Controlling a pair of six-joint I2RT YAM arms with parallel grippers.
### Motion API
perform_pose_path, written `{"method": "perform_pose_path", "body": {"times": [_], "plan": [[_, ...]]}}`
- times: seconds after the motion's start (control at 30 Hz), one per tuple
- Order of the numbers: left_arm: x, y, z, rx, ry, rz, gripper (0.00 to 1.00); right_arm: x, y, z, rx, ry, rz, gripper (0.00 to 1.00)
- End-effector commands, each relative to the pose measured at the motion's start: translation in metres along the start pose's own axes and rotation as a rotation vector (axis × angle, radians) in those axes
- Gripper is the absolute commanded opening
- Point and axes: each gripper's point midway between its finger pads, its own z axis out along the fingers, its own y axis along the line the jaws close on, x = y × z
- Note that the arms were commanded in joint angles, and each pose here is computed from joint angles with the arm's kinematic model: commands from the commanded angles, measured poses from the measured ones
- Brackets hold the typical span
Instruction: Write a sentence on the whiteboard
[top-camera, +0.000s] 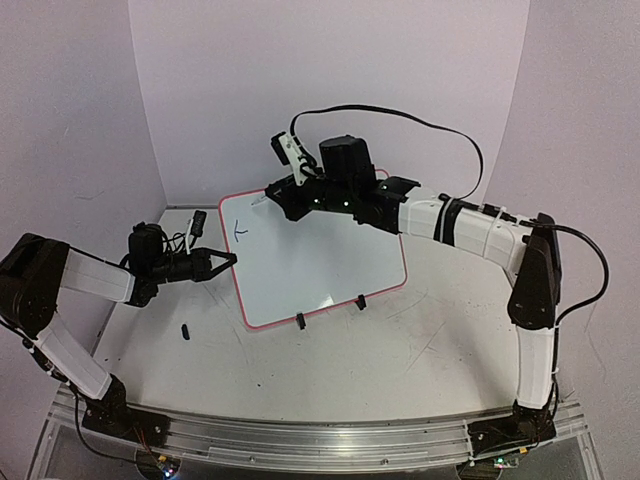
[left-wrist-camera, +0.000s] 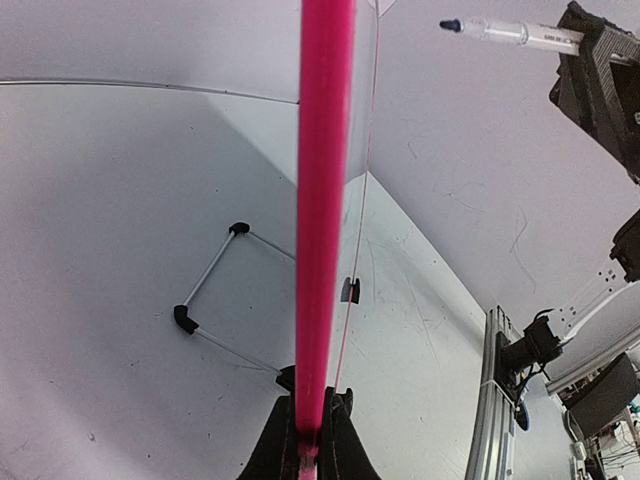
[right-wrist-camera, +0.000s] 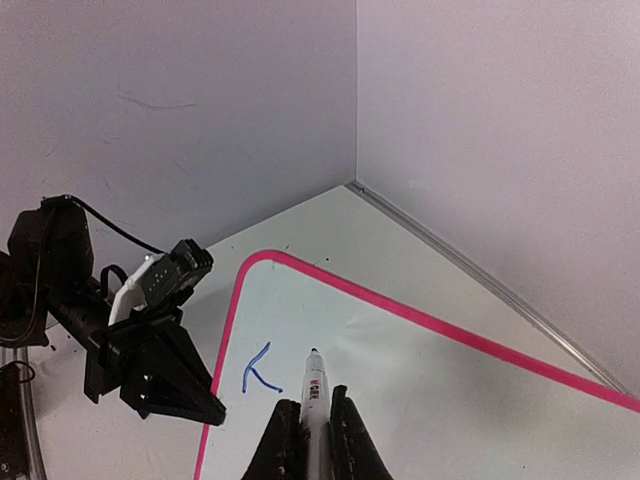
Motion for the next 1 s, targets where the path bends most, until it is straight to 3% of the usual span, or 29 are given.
{"method": "perform_pose_path", "body": {"times": [0.0,0.97], "plan": [[-0.009,0.005,0.004,-0.016,-0.014,0.007,0.0,-0.016,0.007,0.007,-0.026,-0.042,0.001,0.0],[-0.01,0.003,0.004,-0.006,-0.011,0.006,0.0,0.007,0.01,0.023,-0.047,0.026,0.017,0.0]]}}
